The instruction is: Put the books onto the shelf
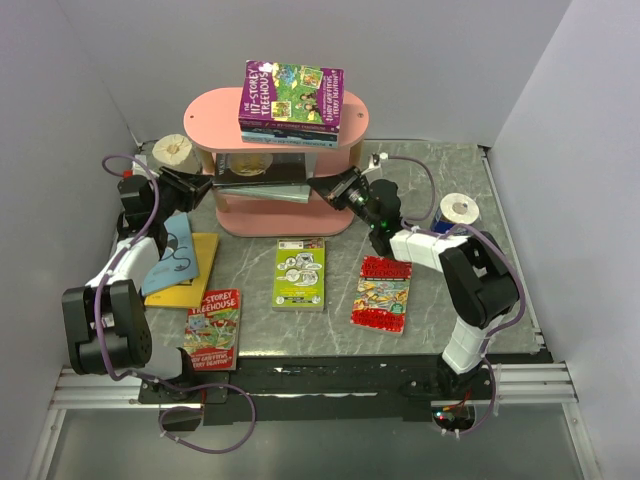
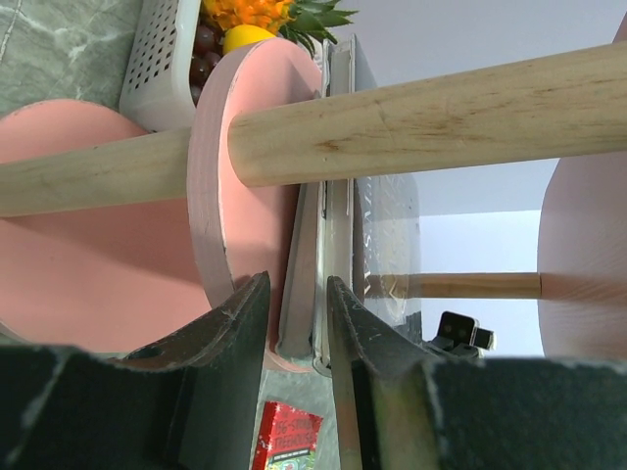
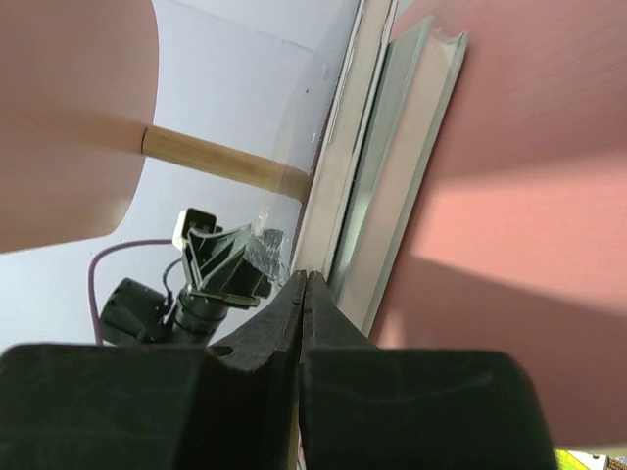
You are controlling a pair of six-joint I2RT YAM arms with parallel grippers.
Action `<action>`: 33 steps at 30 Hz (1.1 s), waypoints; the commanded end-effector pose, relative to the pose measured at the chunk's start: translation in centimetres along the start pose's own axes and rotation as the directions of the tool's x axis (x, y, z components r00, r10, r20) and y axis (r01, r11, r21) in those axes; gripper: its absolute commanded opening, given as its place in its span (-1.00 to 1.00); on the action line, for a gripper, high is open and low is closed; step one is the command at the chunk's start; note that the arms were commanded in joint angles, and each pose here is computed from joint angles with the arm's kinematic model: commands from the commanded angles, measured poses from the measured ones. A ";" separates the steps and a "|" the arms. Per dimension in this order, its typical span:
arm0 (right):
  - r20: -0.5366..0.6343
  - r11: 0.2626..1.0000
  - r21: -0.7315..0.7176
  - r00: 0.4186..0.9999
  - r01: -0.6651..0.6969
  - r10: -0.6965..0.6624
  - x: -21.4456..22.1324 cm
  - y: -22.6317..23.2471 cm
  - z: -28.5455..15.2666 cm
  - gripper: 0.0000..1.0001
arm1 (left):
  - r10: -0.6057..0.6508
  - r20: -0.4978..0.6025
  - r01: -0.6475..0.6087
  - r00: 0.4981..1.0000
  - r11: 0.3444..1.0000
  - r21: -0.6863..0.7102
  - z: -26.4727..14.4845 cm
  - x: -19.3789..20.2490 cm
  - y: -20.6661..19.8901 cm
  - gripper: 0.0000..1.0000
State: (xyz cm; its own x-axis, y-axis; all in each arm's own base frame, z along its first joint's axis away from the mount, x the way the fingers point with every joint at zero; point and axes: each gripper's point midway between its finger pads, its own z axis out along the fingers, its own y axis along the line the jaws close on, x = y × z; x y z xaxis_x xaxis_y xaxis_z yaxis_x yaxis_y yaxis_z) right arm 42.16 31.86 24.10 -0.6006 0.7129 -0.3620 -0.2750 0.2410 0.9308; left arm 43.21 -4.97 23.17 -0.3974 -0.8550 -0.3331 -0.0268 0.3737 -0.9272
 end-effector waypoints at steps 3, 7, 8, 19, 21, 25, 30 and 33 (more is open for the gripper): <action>-0.044 0.998 -0.055 0.998 0.042 -0.044 1.9 1.0 -1.2 -1.00 | 0.031 -0.007 -0.030 0.999 0.997 0.073 0.0 -0.2 -2.1 -0.29; -0.044 0.996 -0.064 0.997 0.054 -0.057 1.8 1.4 -1.8 -1.00 | 0.034 -0.020 -0.032 0.999 0.996 0.078 0.2 0.0 -2.3 -0.29; -0.044 0.996 -0.071 0.997 0.055 -0.059 1.9 1.7 -2.0 -1.00 | 0.032 -0.027 -0.030 0.999 0.997 0.077 0.4 0.1 -2.2 -0.29; 0.043 0.997 -0.041 0.997 0.058 -0.056 0.2 1.6 -3.3 -1.00 | 0.033 -0.039 -0.031 0.999 0.998 0.051 0.7 0.7 -2.0 -0.28; 0.068 0.998 -0.037 0.996 0.053 -0.051 -0.7 1.5 -3.6 -1.00 | 0.028 -0.028 -0.027 0.999 0.999 0.041 0.4 0.3 -1.8 -0.28; 0.124 0.999 -0.024 0.992 0.036 -0.033 -2.8 1.2 -4.2 -1.00 | 0.019 0.007 -0.019 1.000 0.999 0.034 -0.4 -0.9 -1.8 -0.26; 0.135 0.999 -0.021 0.990 0.047 -0.044 -4.4 1.6 -3.0 -1.00 | 0.010 0.022 -0.011 1.000 0.999 0.032 -0.7 -1.2 -1.7 -0.26; 0.129 0.999 -0.023 0.991 0.043 -0.039 -4.6 1.7 -2.1 -1.00 | 0.005 0.011 -0.005 1.000 0.999 0.043 -0.6 -1.0 -1.7 -0.27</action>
State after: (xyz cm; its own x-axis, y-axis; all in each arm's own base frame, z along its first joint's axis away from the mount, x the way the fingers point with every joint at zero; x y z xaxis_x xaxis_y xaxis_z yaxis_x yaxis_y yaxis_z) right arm 41.73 27.36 23.30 -0.5266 0.7625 -0.3759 -0.2441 0.2880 0.9260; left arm 43.29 -4.32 23.02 -0.4001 -0.8593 -0.3185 -0.0450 0.3656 -0.9297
